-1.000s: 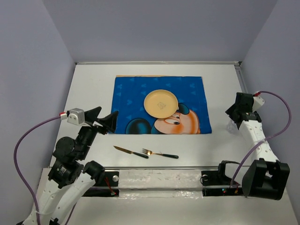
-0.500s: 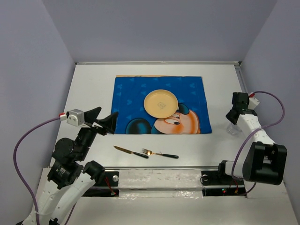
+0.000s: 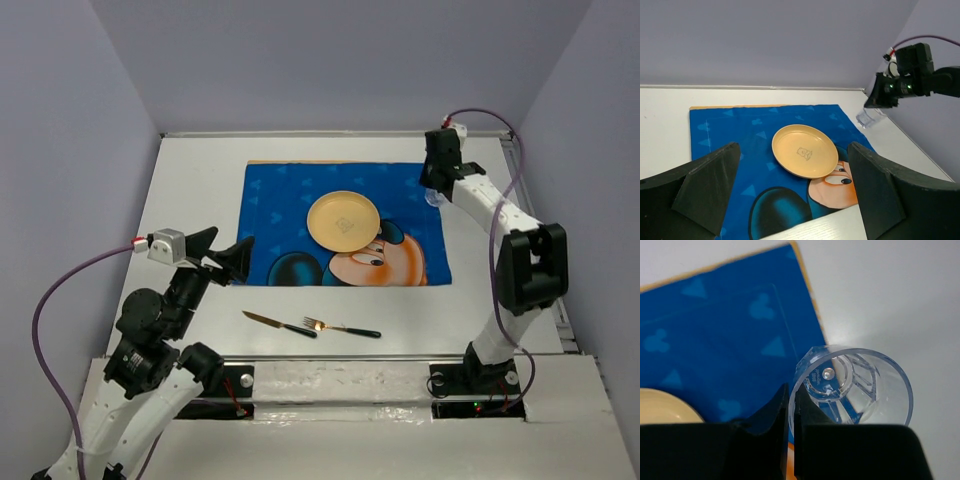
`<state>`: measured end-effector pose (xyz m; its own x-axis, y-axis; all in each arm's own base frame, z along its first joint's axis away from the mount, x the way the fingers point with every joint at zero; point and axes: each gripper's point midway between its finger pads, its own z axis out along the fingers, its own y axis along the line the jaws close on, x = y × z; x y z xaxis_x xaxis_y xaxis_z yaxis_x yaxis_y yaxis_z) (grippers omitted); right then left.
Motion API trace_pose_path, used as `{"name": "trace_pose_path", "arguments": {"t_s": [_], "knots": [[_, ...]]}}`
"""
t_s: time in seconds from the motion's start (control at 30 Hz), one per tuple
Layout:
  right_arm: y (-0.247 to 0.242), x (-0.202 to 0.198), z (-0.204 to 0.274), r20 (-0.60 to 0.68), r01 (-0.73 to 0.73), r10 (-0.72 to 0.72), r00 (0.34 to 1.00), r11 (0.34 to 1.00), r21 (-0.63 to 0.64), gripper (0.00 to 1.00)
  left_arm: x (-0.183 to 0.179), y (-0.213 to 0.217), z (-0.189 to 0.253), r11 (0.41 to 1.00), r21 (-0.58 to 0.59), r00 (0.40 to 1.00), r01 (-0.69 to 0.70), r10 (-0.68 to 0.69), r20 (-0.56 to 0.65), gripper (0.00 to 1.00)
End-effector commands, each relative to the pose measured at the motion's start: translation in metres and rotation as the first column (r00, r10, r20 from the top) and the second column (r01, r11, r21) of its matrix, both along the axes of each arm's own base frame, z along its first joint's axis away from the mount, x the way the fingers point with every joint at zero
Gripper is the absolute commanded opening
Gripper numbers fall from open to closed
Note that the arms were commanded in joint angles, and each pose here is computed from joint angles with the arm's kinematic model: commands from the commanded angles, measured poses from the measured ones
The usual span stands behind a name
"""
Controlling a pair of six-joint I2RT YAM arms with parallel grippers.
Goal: Set the dinner table for one person
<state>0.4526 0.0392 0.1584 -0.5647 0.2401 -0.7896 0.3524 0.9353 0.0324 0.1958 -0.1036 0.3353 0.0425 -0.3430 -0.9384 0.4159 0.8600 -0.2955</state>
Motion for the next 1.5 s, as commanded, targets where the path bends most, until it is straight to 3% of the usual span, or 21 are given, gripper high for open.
{"name": "trace_pose_path", "arguments": {"t_s": [0.0, 0.27, 0.57, 0.7, 0.83, 1.0, 1.03, 1.07, 1.1, 1.13, 1.2, 1.23, 1.33, 1.37, 1.4, 1.47], "knots": [[0.023, 0.067, 0.008, 0.036, -0.145, 0.147, 0.988, 0.988, -0.056, 0.00, 0.009, 0.003, -0.001, 0.999, 0.024, 0.999, -0.038, 0.038, 0.002, 0.99], [0.053, 0.131, 0.012, 0.056, -0.260, 0.263, 0.963, 0.964, -0.045, 0.00, 0.016, 0.001, -0.007, 0.998, 0.046, 0.999, -0.043, 0.044, -0.018, 0.99], [0.057, 0.153, -0.012, 0.015, -0.276, 0.277, 0.961, 0.959, -0.062, 0.01, 0.025, 0.001, -0.013, 0.996, 0.066, 0.997, -0.065, 0.067, -0.043, 0.99], [0.051, 0.151, -0.022, -0.015, -0.245, 0.244, 0.970, 0.967, -0.068, 0.37, 0.026, 0.004, -0.014, 0.995, 0.065, 0.996, -0.079, 0.082, -0.045, 0.99], [0.049, 0.146, -0.003, 0.001, -0.238, 0.239, 0.971, 0.968, -0.075, 0.59, 0.029, 0.006, -0.016, 0.993, 0.069, 0.994, -0.091, 0.095, -0.056, 0.99], [0.061, 0.122, 0.040, 0.054, -0.284, 0.285, 0.957, 0.958, -0.032, 0.60, 0.031, 0.011, -0.016, 0.991, 0.068, 0.991, -0.115, 0.119, -0.055, 0.99], [0.072, 0.108, 0.067, 0.102, -0.308, 0.307, 0.946, 0.951, -0.010, 0.59, 0.031, 0.012, -0.016, 0.990, 0.066, 0.991, -0.121, 0.125, -0.056, 0.99], [0.082, 0.101, 0.049, 0.067, -0.340, 0.339, 0.938, 0.940, 0.006, 0.59, 0.032, 0.014, -0.016, 0.990, 0.068, 0.990, -0.126, 0.129, -0.055, 0.99], [0.105, 0.071, 0.047, 0.057, -0.392, 0.389, 0.919, 0.919, 0.044, 0.58, 0.033, 0.016, -0.016, 0.988, 0.063, 0.988, -0.139, 0.142, -0.058, 0.99], [0.122, 0.053, 0.081, 0.161, -0.429, 0.415, 0.896, 0.901, 0.065, 0.58, 0.034, 0.020, -0.015, 0.985, 0.059, 0.985, -0.161, 0.164, -0.058, 0.99], [0.165, 0.013, 0.073, 0.202, -0.550, 0.523, 0.828, 0.827, 0.113, 0.58, 0.036, 0.024, -0.017, 0.982, 0.057, 0.980, -0.183, 0.186, -0.066, 0.99], [0.202, -0.024, 0.038, 0.182, -0.628, 0.604, 0.776, 0.767, 0.131, 0.58, 0.037, 0.026, -0.017, 0.980, 0.055, 0.978, -0.191, 0.195, -0.071, 0.99], [0.242, -0.090, 0.039, 0.231, -0.777, 0.744, 0.627, 0.619, 0.114, 0.57, 0.041, 0.029, -0.021, 0.975, 0.061, 0.972, -0.215, 0.220, -0.089, 0.99], [0.255, -0.125, 0.016, 0.183, -0.825, 0.804, 0.566, 0.552, 0.122, 0.58, 0.042, 0.029, -0.023, 0.974, 0.062, 0.970, -0.218, 0.223, -0.093, 0.99], [0.262, -0.149, 0.025, 0.209, -0.875, 0.849, 0.484, 0.469, 0.122, 0.61, 0.044, 0.029, -0.024, 0.973, 0.064, 0.969, -0.220, 0.226, -0.098, 0.99], [0.262, -0.191, 0.001, 0.157, -0.903, 0.896, 0.415, 0.385, 0.190, 0.66, 0.044, 0.030, -0.024, 0.973, 0.067, 0.969, -0.222, 0.227, -0.099, 0.99]]}}
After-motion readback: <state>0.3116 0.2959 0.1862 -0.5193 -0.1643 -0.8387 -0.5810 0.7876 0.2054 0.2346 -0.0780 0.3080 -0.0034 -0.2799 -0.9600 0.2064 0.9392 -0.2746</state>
